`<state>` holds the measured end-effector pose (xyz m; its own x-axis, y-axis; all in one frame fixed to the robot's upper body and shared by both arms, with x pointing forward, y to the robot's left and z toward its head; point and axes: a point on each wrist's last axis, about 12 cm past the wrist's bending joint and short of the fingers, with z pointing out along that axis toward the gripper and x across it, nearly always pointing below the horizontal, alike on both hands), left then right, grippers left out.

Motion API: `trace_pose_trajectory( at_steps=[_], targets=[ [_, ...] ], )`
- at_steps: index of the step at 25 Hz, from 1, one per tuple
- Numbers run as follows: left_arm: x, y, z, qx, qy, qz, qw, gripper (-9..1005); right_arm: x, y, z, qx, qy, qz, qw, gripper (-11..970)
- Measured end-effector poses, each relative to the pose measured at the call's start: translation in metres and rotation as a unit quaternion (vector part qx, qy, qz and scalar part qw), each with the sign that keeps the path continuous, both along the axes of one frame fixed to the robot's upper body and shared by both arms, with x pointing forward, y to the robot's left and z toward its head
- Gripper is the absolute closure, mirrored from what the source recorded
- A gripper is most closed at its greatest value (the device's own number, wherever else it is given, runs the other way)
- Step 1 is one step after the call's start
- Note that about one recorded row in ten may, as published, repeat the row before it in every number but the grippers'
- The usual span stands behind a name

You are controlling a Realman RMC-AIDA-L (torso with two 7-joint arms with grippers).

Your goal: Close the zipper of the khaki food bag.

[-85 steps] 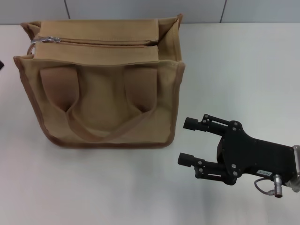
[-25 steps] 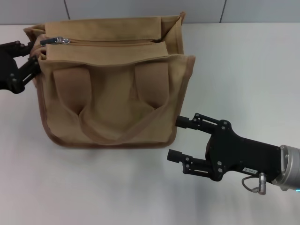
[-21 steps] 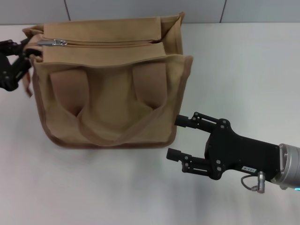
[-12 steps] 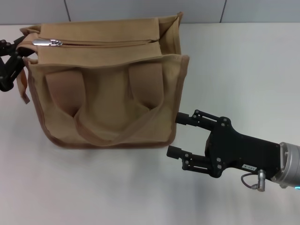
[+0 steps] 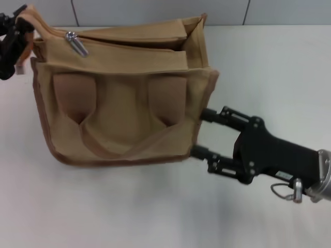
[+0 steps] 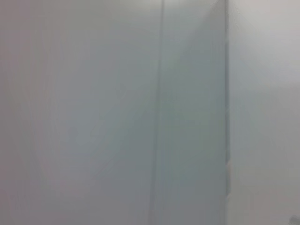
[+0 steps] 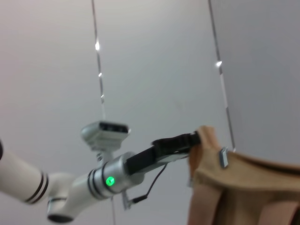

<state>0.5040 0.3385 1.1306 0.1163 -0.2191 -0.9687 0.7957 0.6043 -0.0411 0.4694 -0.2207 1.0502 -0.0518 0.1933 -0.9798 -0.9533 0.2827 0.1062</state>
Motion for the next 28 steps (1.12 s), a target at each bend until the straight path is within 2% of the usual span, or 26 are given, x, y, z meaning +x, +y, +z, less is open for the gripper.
trace_pose_trajectory(
  at_steps=[5, 11, 16, 22, 28],
  targets=[
    [0.006, -0.012, -0.004, -0.014, 0.007, -0.014, 1.0, 931, 0.006, -0.002, 0.01, 0.047, 0.019, -0.012, 0.999, 213],
    [0.01, -0.018, -0.006, -0.023, 0.011, -0.022, 0.999, 939, 0.024, 0.009, 0.031, 0.108, 0.075, 0.037, 0.991, 211],
    [0.011, -0.024, -0.006, -0.019, 0.0, -0.035, 0.999, 943, 0.052, 0.03, 0.049, 0.108, 0.118, 0.08, 0.984, 211],
    [0.013, -0.028, -0.006, -0.034, -0.001, -0.038, 0.999, 948, 0.079, 0.051, 0.063, 0.098, 0.167, 0.092, 0.977, 212],
    [0.019, -0.038, 0.001, -0.048, -0.017, -0.059, 0.997, 951, 0.09, 0.064, 0.072, 0.093, 0.182, 0.106, 0.973, 212]
  ],
)
